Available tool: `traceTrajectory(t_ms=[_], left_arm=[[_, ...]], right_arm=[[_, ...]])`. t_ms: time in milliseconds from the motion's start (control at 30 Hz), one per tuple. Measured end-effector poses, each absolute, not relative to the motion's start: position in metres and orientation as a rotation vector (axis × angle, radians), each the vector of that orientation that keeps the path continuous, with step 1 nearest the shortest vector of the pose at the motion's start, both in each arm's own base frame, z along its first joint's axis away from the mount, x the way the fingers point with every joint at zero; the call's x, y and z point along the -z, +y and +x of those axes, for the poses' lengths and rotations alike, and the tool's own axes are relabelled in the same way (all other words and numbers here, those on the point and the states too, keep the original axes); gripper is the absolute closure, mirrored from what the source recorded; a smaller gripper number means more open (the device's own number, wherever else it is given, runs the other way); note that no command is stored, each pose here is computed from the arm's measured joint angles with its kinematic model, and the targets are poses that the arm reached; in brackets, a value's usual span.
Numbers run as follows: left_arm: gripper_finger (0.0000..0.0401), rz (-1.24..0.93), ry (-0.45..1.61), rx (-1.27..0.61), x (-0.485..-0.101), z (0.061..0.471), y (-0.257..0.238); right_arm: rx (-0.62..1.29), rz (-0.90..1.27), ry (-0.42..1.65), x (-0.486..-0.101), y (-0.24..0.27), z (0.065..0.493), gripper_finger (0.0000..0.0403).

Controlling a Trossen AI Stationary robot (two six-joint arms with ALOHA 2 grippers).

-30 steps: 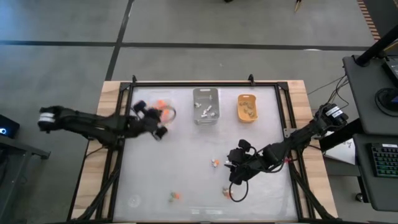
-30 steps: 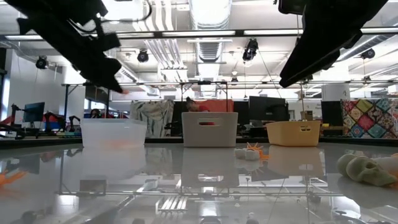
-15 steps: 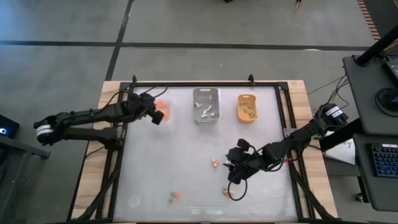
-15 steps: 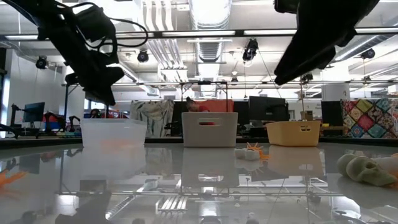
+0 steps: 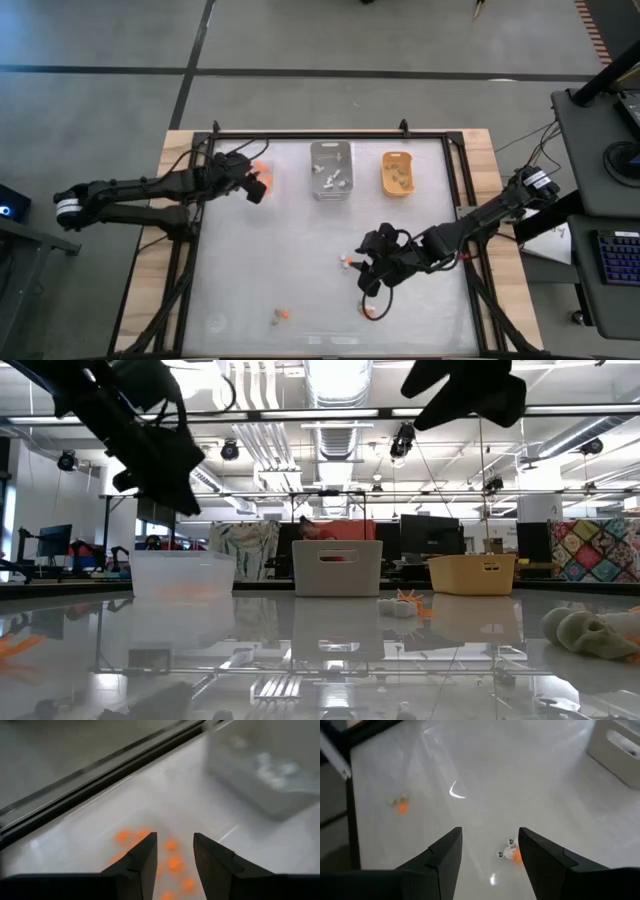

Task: Sort Halloween decoration
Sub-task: Put the white skeleton toy into the gray bin

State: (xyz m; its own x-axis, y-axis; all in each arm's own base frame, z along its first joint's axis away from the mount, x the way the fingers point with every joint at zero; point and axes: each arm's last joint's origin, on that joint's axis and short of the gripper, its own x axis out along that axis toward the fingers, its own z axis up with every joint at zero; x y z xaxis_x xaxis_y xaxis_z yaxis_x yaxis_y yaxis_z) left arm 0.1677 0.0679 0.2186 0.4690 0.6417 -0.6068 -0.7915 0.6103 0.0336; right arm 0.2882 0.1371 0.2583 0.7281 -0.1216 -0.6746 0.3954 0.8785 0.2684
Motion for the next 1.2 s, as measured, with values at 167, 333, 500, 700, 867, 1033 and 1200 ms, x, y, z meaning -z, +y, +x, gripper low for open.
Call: traceTrajectory(t_ms=[167,333,500,700,867,1033,1200], left_arm=[[0.0294,-0.236,0.496,-0.738,-0.229,0.182,0.045],[0.0294,-0.191,0.374,-0.572,-0.241,0.194,0.019],[0.0294,-0.142,0.297,-0.433,-0.25,0.199,-0.005],[0.0294,-0.133,0.287,-0.358,-0.251,0.199,-0.02],[0.0294,-0.128,0.304,-0.35,-0.248,0.201,-0.022],[0.0294,-0.129,0.302,-0.351,-0.243,0.21,-0.024],[0.0294,-0.125,0.31,-0.341,-0.237,0.218,-0.027]], right_arm=[[0.369,0.513,0.709,-0.264,0.131,0.291,0.0216],[0.389,0.616,0.789,-0.252,0.12,0.303,0.0216],[0.365,0.709,0.959,-0.226,0.11,0.317,0.0216],[0.417,0.773,1.078,-0.202,0.103,0.326,0.0216],[0.481,0.8,1.115,-0.191,0.099,0.327,0.0216],[0.288,0.569,1.153,-0.192,0.105,0.337,0.0216],[-0.005,0.066,1.135,-0.193,0.125,0.336,0.0216]])
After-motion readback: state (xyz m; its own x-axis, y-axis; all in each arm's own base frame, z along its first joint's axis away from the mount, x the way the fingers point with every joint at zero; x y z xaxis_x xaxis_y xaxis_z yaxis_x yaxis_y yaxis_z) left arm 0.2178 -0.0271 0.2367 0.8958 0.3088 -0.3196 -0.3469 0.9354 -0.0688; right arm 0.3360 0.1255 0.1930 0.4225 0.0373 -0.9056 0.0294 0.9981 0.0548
